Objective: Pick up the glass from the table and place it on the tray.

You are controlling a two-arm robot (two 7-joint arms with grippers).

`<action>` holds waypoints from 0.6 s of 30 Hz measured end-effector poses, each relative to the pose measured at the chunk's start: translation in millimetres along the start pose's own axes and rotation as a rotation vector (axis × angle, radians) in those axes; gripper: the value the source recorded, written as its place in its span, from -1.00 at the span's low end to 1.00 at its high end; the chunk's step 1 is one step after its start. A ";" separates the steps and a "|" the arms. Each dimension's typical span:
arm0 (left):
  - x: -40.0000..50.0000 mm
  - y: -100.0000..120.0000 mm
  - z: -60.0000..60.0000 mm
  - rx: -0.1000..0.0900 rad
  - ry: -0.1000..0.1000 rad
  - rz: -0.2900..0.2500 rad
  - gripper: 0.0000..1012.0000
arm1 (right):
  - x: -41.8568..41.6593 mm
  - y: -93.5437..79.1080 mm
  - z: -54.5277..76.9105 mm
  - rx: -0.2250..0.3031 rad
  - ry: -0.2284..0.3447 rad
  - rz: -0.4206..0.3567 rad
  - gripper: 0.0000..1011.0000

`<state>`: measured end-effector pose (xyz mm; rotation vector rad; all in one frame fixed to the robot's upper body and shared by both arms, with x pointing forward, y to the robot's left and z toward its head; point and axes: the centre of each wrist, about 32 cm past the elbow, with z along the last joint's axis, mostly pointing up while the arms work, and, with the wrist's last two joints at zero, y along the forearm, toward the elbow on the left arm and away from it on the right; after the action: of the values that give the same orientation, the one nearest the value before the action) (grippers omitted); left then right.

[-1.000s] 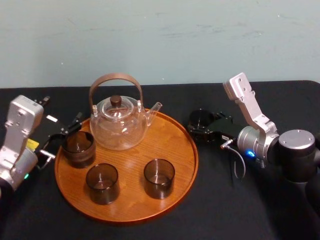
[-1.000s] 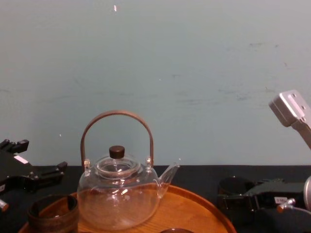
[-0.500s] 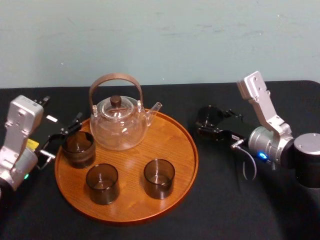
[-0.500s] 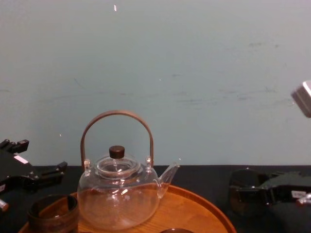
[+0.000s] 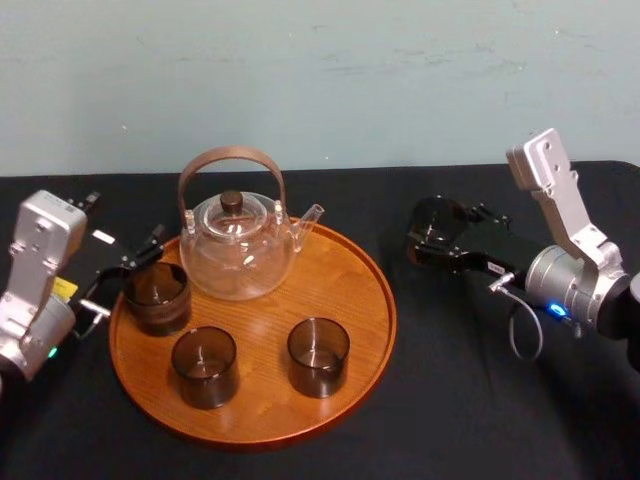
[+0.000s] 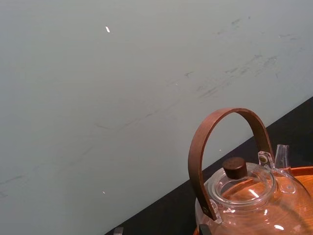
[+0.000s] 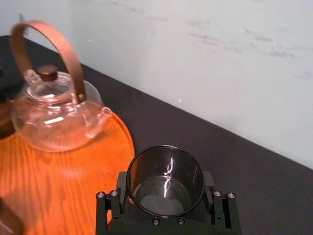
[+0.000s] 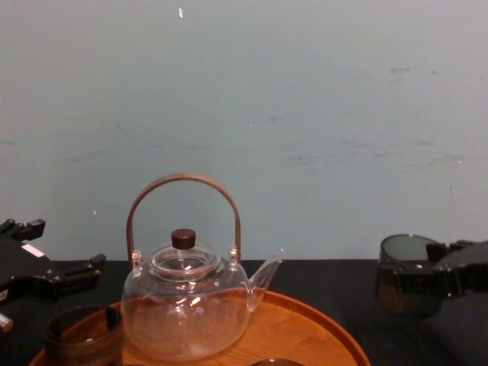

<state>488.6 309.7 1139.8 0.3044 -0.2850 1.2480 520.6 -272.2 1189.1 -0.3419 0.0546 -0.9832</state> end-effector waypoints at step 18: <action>0.0 0.0 0.0 0.000 0.000 0.000 0.98 | -20.6 5.3 22.1 0.054 -0.060 0.145 0.79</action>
<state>488.6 309.7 1139.8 0.3045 -0.2850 1.2480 517.8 -246.8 1206.1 -0.3134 -0.0019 -0.8287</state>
